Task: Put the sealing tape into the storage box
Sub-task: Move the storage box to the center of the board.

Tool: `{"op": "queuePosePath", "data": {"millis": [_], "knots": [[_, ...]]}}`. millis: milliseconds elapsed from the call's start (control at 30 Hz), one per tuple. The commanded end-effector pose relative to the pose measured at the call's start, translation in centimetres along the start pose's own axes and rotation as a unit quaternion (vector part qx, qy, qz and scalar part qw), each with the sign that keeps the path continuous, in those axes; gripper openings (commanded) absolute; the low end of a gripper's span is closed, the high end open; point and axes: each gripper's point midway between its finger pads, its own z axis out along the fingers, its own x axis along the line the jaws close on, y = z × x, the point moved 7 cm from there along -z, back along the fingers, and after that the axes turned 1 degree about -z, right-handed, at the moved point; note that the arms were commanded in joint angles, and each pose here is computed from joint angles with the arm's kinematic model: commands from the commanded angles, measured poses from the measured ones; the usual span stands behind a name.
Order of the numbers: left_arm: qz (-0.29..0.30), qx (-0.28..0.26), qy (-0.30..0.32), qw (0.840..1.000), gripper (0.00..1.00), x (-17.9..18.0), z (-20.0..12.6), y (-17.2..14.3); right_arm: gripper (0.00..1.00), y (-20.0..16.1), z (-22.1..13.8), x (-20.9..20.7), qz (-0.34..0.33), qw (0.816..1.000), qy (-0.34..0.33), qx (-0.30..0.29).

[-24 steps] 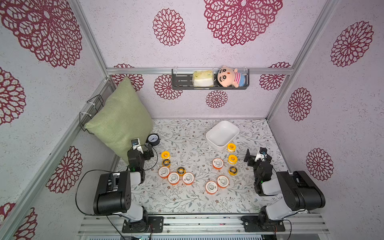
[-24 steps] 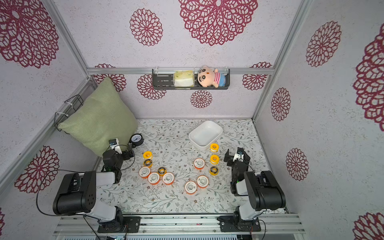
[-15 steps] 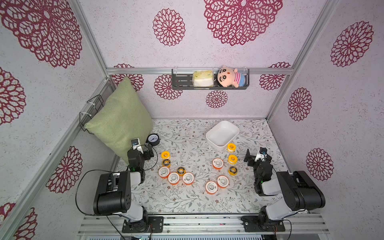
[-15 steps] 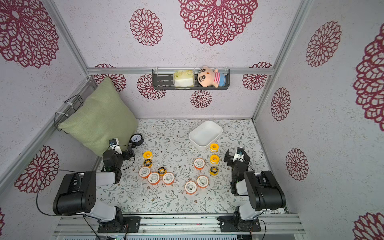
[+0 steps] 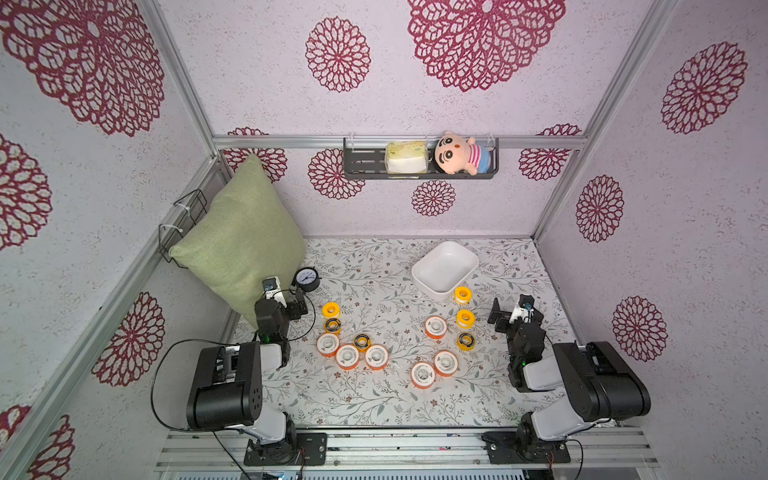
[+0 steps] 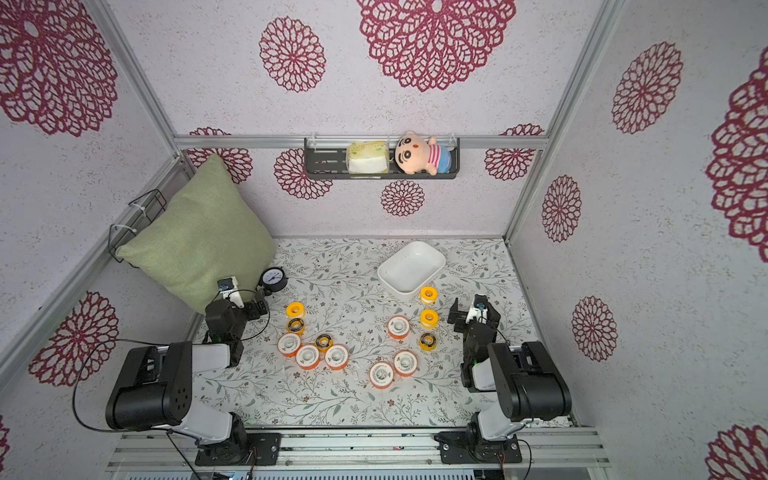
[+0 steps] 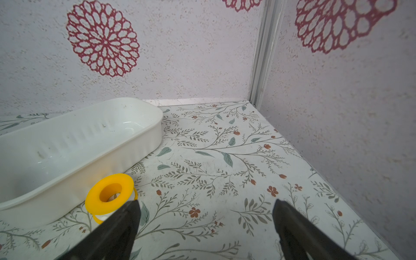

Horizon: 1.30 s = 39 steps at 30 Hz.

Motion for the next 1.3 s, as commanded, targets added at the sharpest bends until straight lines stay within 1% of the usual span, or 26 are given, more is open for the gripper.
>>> {"op": "queuePosePath", "data": {"millis": [0, 133, 200, 267, 367, 467, 533, 633, 767, 833, 967, 1067, 1200, 1233, 1267], "knots": [[0.004, -0.021, 0.022, 1.000, 0.98, 0.6, -0.4, 0.7, 0.99, 1.2, -0.6, -0.5, 0.016, 0.999, -0.017, -0.033], [-0.017, -0.064, 0.053, 0.996, 0.97, 1.3, -2.7, 1.6, 0.99, 1.8, -2.3, -0.9, 0.024, 0.997, -0.016, -0.065], [-0.025, -0.082, 0.062, 0.994, 0.97, 1.4, -3.9, 2.0, 0.99, 2.3, -2.2, -1.2, 0.030, 0.997, -0.033, -0.058], [-0.039, -0.097, 0.083, 0.991, 0.97, 1.9, -5.1, 2.8, 0.99, 3.1, -1.7, -1.4, 0.035, 0.997, -0.050, -0.045], [-0.065, -0.100, 0.113, 0.986, 0.98, 2.4, -6.3, 3.9, 0.99, 3.8, -1.2, -1.6, 0.046, 0.996, -0.066, -0.023], [-0.098, -0.085, 0.113, 0.985, 0.97, 2.2, -7.6, 5.4, 0.99, 4.7, -0.7, -1.5, 0.083, 0.994, -0.066, 0.001], [-0.123, -0.074, 0.115, 0.983, 0.97, 2.1, -8.5, 6.3, 0.99, 5.6, -0.4, -0.8, 0.098, 0.994, -0.037, 0.015], [-0.155, -0.052, 0.102, 0.981, 0.97, 1.4, -9.8, 7.5, 0.99, 6.5, 0.1, 0.4, 0.127, 0.991, 0.011, 0.042], [-0.200, -0.025, 0.080, 0.976, 0.97, 0.6, -11.6, 8.8, 0.99, 6.8, 1.7, 2.0, 0.167, 0.979, 0.054, 0.104], [-0.213, -0.011, 0.062, 0.975, 0.97, 0.1, -12.1, 9.2, 0.99, 6.8, 2.8, 2.7, 0.179, 0.971, 0.067, 0.143], [-0.227, 0.020, 0.039, 0.973, 0.97, -0.6, -12.7, 9.7, 0.99, 6.6, 5.2, 4.5, 0.199, 0.954, 0.097, 0.202], [-0.218, 0.038, 0.012, 0.975, 0.97, -1.3, -12.7, 10.1, 0.92, 6.1, 7.2, 5.8, 0.208, 0.940, 0.093, 0.253], [-0.201, 0.063, 0.008, 0.978, 0.98, -1.6, -12.7, 10.0, 0.69, 6.0, 9.7, 7.5, 0.223, 0.923, 0.103, 0.296], [-0.199, 0.065, 0.008, 0.978, 0.97, -1.6, -12.6, 9.9, 0.65, 5.8, 10.1, 7.8, 0.225, 0.921, 0.101, 0.303], [-0.199, 0.065, 0.004, 0.978, 0.97, -1.7, -12.6, 9.8, 0.63, 5.7, 10.6, 8.1, 0.227, 0.919, 0.097, 0.308]]}}
